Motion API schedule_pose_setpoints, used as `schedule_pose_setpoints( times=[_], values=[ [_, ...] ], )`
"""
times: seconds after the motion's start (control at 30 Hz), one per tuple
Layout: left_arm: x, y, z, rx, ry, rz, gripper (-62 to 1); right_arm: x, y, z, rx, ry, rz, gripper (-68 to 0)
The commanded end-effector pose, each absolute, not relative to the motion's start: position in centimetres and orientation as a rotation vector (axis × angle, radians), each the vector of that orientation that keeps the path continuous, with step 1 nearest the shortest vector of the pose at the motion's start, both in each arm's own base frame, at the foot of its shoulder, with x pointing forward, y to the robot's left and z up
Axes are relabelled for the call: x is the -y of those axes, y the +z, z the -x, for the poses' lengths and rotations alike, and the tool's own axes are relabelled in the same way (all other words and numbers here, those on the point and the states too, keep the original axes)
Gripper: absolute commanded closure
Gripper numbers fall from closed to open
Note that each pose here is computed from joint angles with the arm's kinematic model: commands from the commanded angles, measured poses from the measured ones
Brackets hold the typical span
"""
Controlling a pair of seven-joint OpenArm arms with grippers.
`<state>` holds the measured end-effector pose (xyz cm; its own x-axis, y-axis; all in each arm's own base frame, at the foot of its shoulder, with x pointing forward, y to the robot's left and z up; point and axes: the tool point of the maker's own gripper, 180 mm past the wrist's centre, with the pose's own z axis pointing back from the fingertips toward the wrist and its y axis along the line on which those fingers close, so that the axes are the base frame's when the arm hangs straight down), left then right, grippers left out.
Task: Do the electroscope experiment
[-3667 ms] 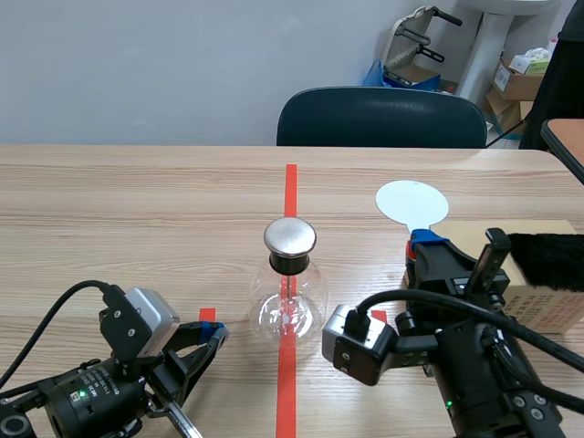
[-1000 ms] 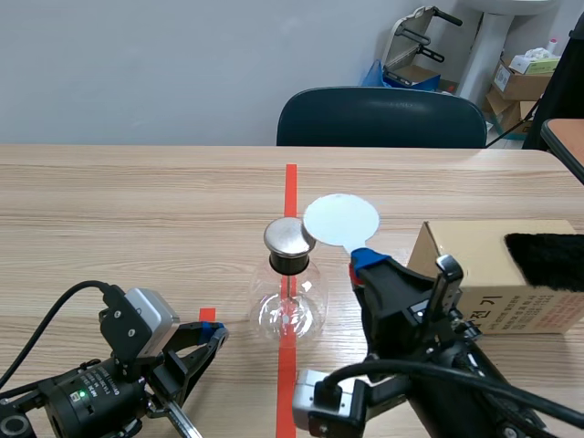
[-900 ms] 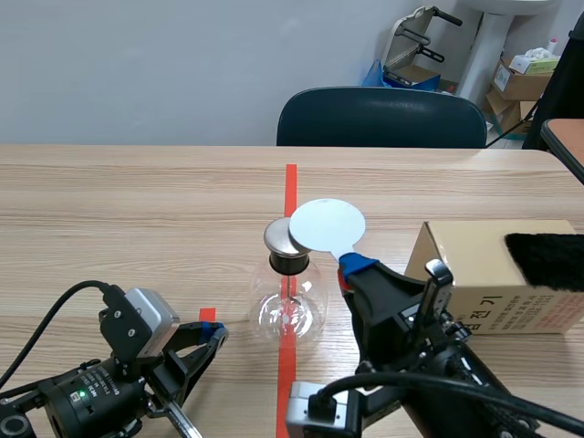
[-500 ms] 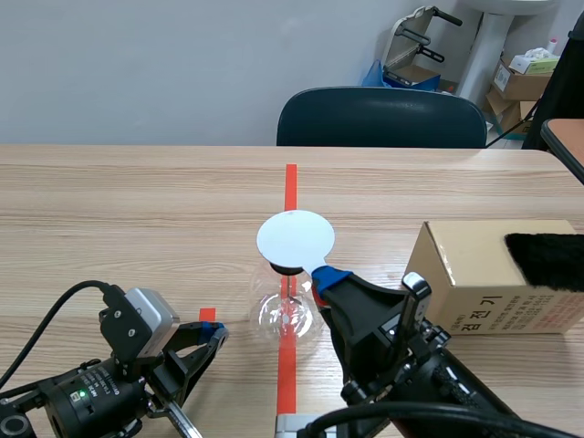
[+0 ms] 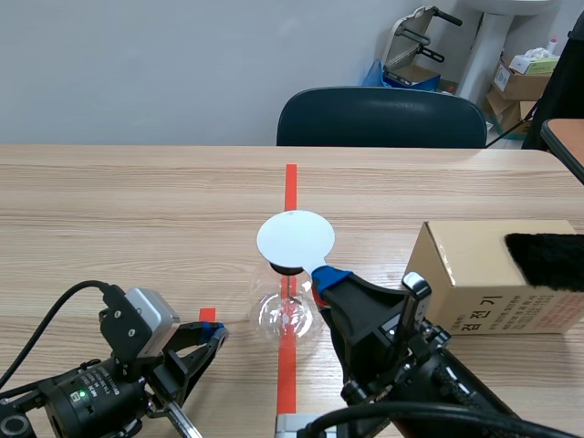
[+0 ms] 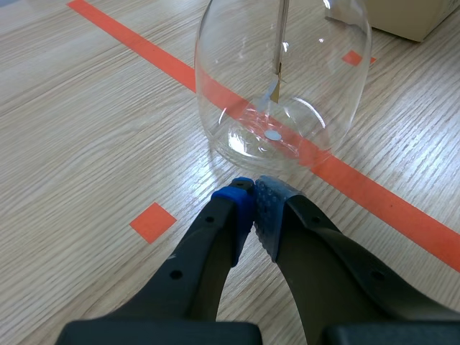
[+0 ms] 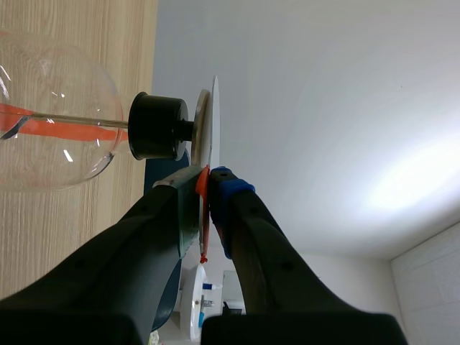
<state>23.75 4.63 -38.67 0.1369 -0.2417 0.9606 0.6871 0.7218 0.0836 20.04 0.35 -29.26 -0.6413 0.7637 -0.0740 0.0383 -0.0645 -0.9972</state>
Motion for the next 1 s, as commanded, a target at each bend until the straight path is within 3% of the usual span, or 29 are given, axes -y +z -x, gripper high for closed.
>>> schedule_pose_setpoints(
  times=[0.0,0.3,0.97],
  values=[
    [-3.8,-37.9,-23.7,1.293,-0.696,0.457,-2.7,-0.1,-28.4,-20.6,1.7,1.747,0.899,-1.3],
    [-3.8,-37.9,-23.7,1.293,-0.696,0.457,-2.7,1.4,-28.3,-21.6,1.635,1.673,0.97,-1.3],
    [-3.8,-37.9,-23.7,1.294,-0.696,0.457,-2.7,10.0,-27.5,-24.6,1.285,1.278,1.274,-1.3]
  ],
)
